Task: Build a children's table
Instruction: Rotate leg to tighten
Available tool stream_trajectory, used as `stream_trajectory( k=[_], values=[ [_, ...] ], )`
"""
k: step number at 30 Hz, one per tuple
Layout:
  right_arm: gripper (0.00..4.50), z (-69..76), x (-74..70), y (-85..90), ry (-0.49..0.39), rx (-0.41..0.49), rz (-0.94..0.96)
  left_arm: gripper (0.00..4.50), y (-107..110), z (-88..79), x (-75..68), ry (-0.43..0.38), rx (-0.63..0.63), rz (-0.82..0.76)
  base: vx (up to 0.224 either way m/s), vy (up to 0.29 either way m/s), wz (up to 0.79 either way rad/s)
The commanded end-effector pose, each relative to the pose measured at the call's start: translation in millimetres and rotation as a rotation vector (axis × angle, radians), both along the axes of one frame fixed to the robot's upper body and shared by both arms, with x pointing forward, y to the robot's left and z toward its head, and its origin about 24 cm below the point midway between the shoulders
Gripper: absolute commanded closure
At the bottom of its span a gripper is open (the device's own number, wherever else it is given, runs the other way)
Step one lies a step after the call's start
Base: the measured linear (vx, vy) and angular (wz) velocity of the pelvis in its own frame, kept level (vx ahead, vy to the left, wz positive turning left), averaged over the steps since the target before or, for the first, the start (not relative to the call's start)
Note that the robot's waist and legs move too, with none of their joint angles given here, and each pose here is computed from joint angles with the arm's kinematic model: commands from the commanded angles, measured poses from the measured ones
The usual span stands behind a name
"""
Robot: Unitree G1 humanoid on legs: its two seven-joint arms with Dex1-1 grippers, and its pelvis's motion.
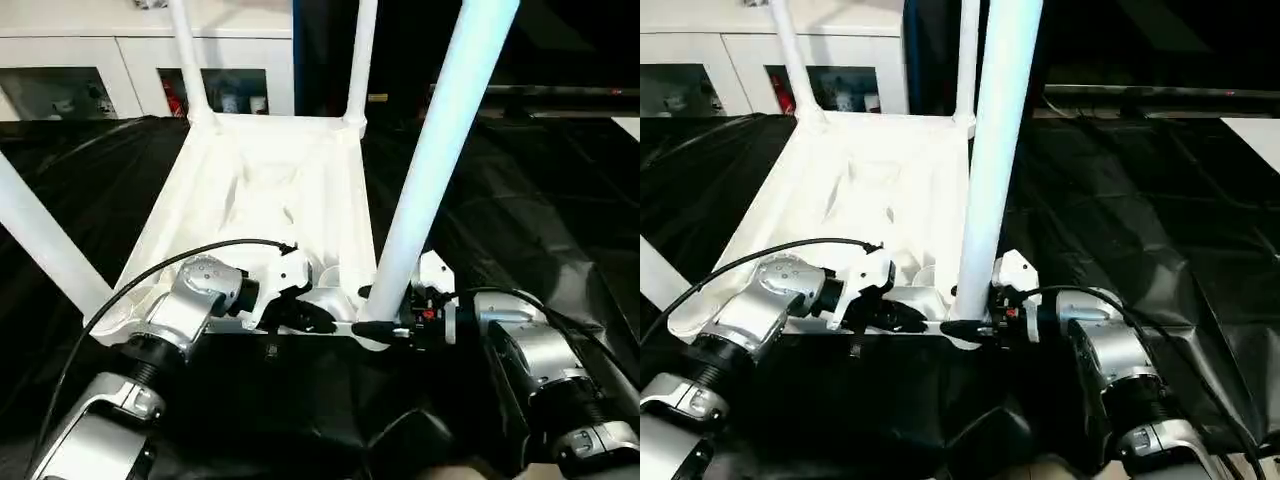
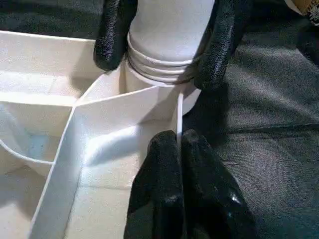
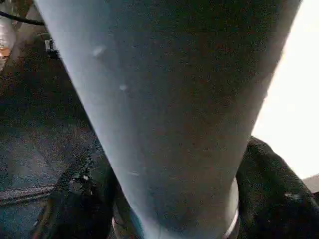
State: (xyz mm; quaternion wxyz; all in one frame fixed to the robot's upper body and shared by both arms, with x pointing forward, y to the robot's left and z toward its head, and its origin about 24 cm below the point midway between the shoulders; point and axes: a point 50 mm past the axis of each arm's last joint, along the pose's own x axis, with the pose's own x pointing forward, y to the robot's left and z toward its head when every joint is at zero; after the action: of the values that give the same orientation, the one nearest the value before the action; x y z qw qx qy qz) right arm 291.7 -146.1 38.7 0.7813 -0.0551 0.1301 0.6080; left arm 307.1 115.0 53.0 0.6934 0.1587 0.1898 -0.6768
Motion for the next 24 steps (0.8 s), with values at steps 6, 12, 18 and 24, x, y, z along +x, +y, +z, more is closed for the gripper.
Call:
stream_trajectory(
  k=[6,12,18,24],
  values=[
    [1.82,-14.0,9.7,-1.8,-0.017,-0.058,-0.259,4.50,-15,4.3,14.7,-0.090,-0.050,0.169,0.000,0.000,0.00],
    [1.83,-38.7,27.1,8.7,0.124,-0.039,-0.786,4.50,-52,3.8,29.4,-0.110,-0.089,0.392,0.000,0.000,0.00],
    [1.83,-40.0,29.7,37.7,0.114,-0.036,-0.809,4.50,-79,4.5,28.2,-0.109,-0.126,0.426,0.000,0.000,0.00],
    [1.14,-27.9,29.8,43.6,0.051,0.023,-0.697,4.50,-73,4.2,29.2,-0.125,-0.105,0.402,0.000,0.000,0.00]
  ],
)
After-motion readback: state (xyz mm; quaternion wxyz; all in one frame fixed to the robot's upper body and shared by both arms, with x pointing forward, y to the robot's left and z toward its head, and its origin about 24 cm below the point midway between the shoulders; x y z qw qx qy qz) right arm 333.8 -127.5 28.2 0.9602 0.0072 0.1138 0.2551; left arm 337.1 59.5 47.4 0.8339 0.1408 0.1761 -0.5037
